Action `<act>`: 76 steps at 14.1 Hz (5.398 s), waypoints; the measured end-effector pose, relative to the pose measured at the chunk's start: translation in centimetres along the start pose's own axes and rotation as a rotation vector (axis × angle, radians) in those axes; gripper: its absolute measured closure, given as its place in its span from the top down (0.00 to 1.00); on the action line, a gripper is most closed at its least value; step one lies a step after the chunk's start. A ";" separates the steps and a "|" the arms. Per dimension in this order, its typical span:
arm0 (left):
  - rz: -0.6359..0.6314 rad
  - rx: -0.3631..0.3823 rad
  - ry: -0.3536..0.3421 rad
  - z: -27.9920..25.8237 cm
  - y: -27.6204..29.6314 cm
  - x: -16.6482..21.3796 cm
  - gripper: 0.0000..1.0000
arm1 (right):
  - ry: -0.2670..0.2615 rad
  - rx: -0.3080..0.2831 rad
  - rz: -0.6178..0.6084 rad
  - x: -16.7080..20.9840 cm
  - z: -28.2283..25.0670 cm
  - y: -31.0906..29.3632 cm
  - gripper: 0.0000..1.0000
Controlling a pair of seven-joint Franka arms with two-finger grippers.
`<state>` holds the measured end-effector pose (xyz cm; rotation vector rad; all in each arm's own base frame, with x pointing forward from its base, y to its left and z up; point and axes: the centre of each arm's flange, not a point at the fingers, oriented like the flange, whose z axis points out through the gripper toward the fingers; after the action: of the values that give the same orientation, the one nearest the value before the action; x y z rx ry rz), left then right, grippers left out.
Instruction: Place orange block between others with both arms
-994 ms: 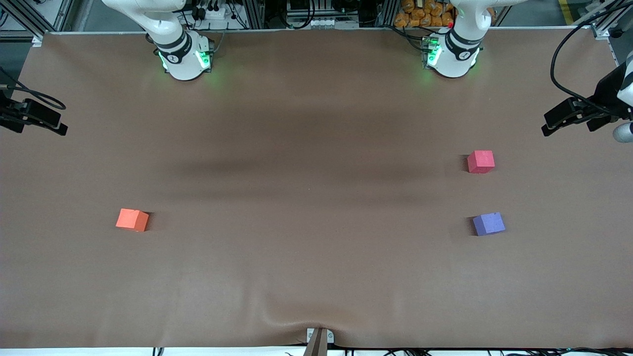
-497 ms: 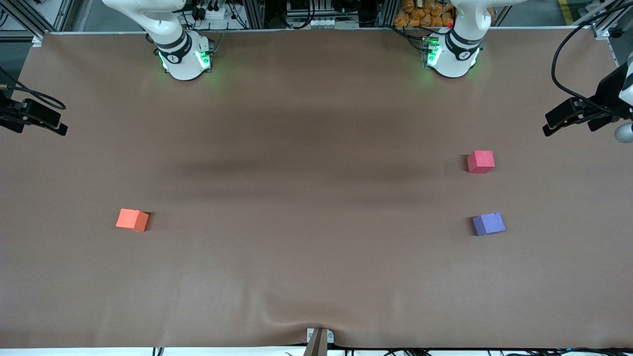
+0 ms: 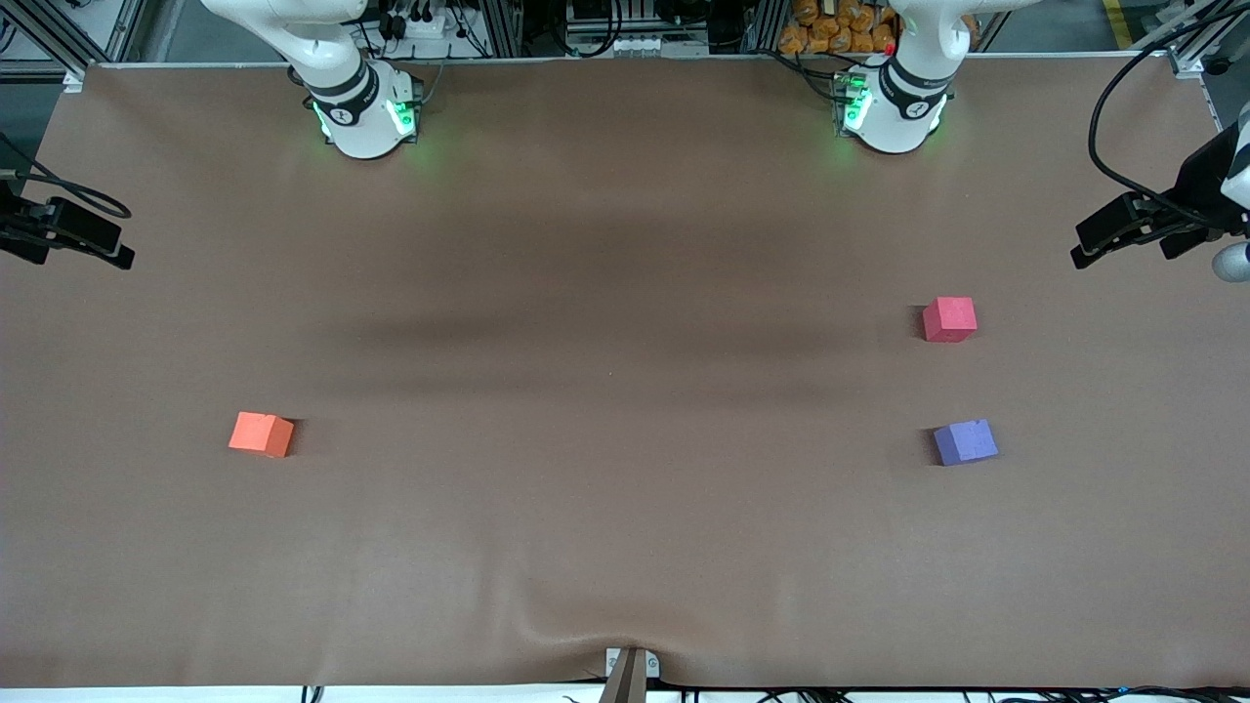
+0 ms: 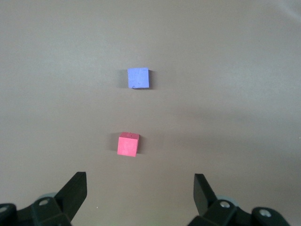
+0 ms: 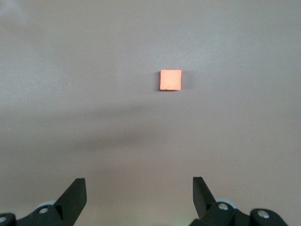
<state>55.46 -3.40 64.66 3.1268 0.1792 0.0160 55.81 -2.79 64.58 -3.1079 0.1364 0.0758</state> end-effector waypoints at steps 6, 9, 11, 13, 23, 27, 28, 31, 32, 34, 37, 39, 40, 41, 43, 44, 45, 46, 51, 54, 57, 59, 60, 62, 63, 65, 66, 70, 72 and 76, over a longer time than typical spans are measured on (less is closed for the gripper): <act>0.000 0.001 -0.003 0.0 0.0 0.0 1.00 | 0.003 0.000 -0.017 0.3 0.3 -0.9 1.00; 0.000 0.001 -0.008 0.1 0.0 -0.1 1.00 | 0.002 -0.003 -0.033 0.5 0.7 -1.8 1.00; 0.000 0.002 -0.008 0.0 0.0 -0.1 1.00 | -0.014 -0.017 -0.046 0.8 1.5 -2.4 1.00; 0.000 0.001 -0.008 0.0 0.0 -0.1 1.00 | -0.047 -0.034 -0.051 1.9 3.7 -2.7 1.00; 0.000 0.001 -0.008 0.0 0.0 -0.1 1.00 | -0.077 -0.039 0.067 8.7 21.8 5.0 1.00; 0.001 0.001 -0.008 0.0 0.0 -0.1 1.00 | -0.043 -0.040 0.072 11.4 28.9 5.8 1.00; 0.001 0.001 -0.008 0.0 0.0 -0.1 1.00 | -0.035 -0.041 0.074 12.0 30.9 6.1 1.00; 0.001 0.001 -0.009 0.1 0.0 0.0 1.00 | -0.030 -0.042 0.083 13.1 36.5 7.0 1.00; 0.001 0.001 -0.008 0.2 0.0 0.0 1.00 | -0.032 -0.042 0.085 13.3 38.1 7.1 1.00; 0.000 0.000 -0.006 0.2 0.0 0.1 1.00 | -0.047 -0.043 0.085 13.3 40.6 7.2 1.00; 0.000 0.000 -0.006 0.4 0.0 0.3 1.00 | -0.070 -0.043 0.085 13.2 42.3 7.2 1.00; 0.001 0.000 -0.007 0.4 0.0 0.3 1.00 | -0.078 -0.043 0.085 13.1 42.8 7.3 1.00; 0.001 0.000 -0.007 0.5 0.1 0.3 1.00 | -0.081 -0.043 0.085 13.1 43.0 7.3 1.00; 0.001 0.000 -0.007 0.5 0.1 0.3 1.00 | -0.083 -0.043 0.084 13.0 43.2 7.2 1.00; 0.001 0.000 -0.007 0.5 0.1 0.3 1.00 | -0.086 -0.042 0.084 13.0 43.3 7.2 0.96; 0.001 0.000 -0.007 0.5 0.1 0.3 1.00 | -0.087 -0.042 0.083 13.0 43.4 7.2 0.86; 0.001 0.000 -0.007 0.5 0.1 0.3 1.00 | -0.087 -0.041 0.082 13.0 43.4 7.1 0.76; 0.001 0.000 -0.007 0.5 0.1 0.3 1.00 | -0.086 -0.041 0.081 13.1 43.3 7.0 0.65; 0.002 -0.001 -0.001 0.5 0.2 0.4 1.00 | -0.079 -0.032 -0.019 13.6 41.4 4.4 0.59; 0.005 -0.003 0.007 0.4 0.3 0.5 1.00 | -0.058 -0.027 -0.194 13.7 38.0 -1.3 0.54; 0.005 -0.003 0.008 0.4 0.3 0.5 1.00 | -0.029 -0.003 -0.340 12.6 36.1 -10.7 0.54; 0.006 -0.003 0.006 0.4 0.4 0.5 1.00 | -0.024 0.027 -0.440 11.0 35.7 -17.4 0.54; 0.006 -0.003 0.005 0.6 0.4 0.6 1.00 | -0.025 0.041 -0.490 9.9 35.7 -20.6 0.54; 0.006 -0.003 0.003 0.8 0.4 0.7 1.00 | -0.020 0.051 -0.578 7.7 35.5 -26.3 0.54; 0.007 -0.003 0.002 0.9 0.4 0.8 1.00 | -0.013 0.052 -0.618 6.7 35.3 -28.9 0.54; 0.010 -0.003 -0.003 1.3 0.7 0.9 1.00 | 0.017 0.057 -0.677 5.0 35.1 -32.9 0.54; 0.015 -0.003 -0.006 1.4 0.9 1.0 1.00 | 0.031 0.062 -0.696 4.5 35.3 -34.2 0.54; 0.019 -0.003 -0.008 1.6 1.2 1.0 1.00 | 0.049 0.080 -0.683 2.9 38.5 -38.4 0.54; 0.020 -0.004 -0.009 1.7 1.2 1.1 1.00 | 0.050 0.086 -0.668 2.2 39.5 -40.2 0.54; 0.029 -0.007 -0.002 2.3 1.8 1.6 1.00 | 0.087 0.057 -0.744 1.1 39.0 -43.3 0.54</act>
<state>57.27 -5.03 62.39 3.1222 0.1329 0.0140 58.91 41.44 26.77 -2.8814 -0.9778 -0.0804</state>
